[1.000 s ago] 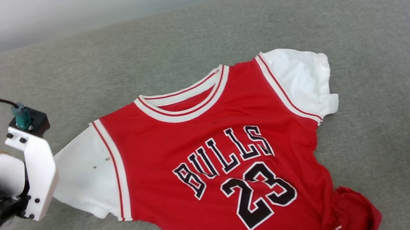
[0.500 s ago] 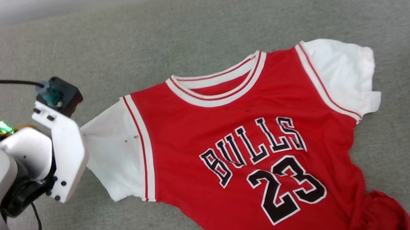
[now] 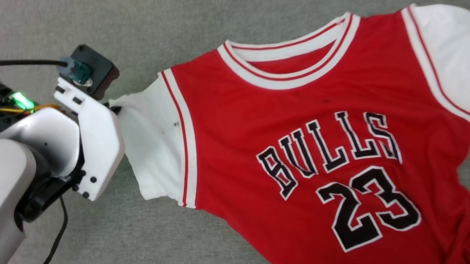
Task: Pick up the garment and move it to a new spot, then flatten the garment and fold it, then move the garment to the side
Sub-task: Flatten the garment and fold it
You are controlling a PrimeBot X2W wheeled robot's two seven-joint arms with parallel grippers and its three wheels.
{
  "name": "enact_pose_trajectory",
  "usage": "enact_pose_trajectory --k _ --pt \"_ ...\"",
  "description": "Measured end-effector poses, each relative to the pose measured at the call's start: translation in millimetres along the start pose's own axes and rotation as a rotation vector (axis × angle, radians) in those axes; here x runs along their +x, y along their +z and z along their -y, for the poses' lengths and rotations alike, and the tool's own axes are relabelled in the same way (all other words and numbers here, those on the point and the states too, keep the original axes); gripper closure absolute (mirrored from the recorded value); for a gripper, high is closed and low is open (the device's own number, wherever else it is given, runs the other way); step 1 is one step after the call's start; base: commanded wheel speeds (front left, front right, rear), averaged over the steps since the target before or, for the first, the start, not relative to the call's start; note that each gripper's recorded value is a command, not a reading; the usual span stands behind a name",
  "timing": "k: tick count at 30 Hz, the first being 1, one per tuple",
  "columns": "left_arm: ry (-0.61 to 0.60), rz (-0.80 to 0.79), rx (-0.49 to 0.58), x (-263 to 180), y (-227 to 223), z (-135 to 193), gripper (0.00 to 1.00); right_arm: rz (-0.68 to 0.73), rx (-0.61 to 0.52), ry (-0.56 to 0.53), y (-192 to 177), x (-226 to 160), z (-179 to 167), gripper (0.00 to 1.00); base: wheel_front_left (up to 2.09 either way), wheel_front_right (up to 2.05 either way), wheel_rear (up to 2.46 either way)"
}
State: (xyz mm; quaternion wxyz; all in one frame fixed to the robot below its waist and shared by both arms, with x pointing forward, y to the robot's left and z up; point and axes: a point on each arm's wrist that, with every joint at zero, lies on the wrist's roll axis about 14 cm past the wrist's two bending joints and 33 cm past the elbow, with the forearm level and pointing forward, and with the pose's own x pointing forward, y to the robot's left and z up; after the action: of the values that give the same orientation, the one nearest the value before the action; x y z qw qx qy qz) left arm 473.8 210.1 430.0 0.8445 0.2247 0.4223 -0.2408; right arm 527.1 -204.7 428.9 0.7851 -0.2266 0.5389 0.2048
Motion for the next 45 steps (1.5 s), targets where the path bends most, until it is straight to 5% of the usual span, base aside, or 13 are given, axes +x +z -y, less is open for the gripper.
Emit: enact_pose_trajectory --k 12,13,14,27,45 --pt "-0.006 -0.057 -0.033 23 -23 -5 1.00 -0.078 -0.011 0.115 -8 67 -28 0.00 0.00 0.00 0.00" --pt "-0.003 -0.055 -0.033 23 -22 -6 1.00 -0.066 -0.004 0.113 -8 66 -27 0.65 0.00 0.00 0.00" --pt "0.000 -0.053 -0.033 22 -22 -7 1.00 -0.050 0.002 0.114 -6 64 -27 1.00 0.00 0.00 0.00" --pt "0.050 0.076 -0.082 -21 -4 -13 1.00 0.303 -0.033 0.042 30 -18 -30 1.00 0.00 0.00 0.00" --pt "0.340 0.667 0.175 -158 167 -46 1.00 0.849 -0.146 -0.315 85 -231 29 1.00 0.00 0.00 0.00"
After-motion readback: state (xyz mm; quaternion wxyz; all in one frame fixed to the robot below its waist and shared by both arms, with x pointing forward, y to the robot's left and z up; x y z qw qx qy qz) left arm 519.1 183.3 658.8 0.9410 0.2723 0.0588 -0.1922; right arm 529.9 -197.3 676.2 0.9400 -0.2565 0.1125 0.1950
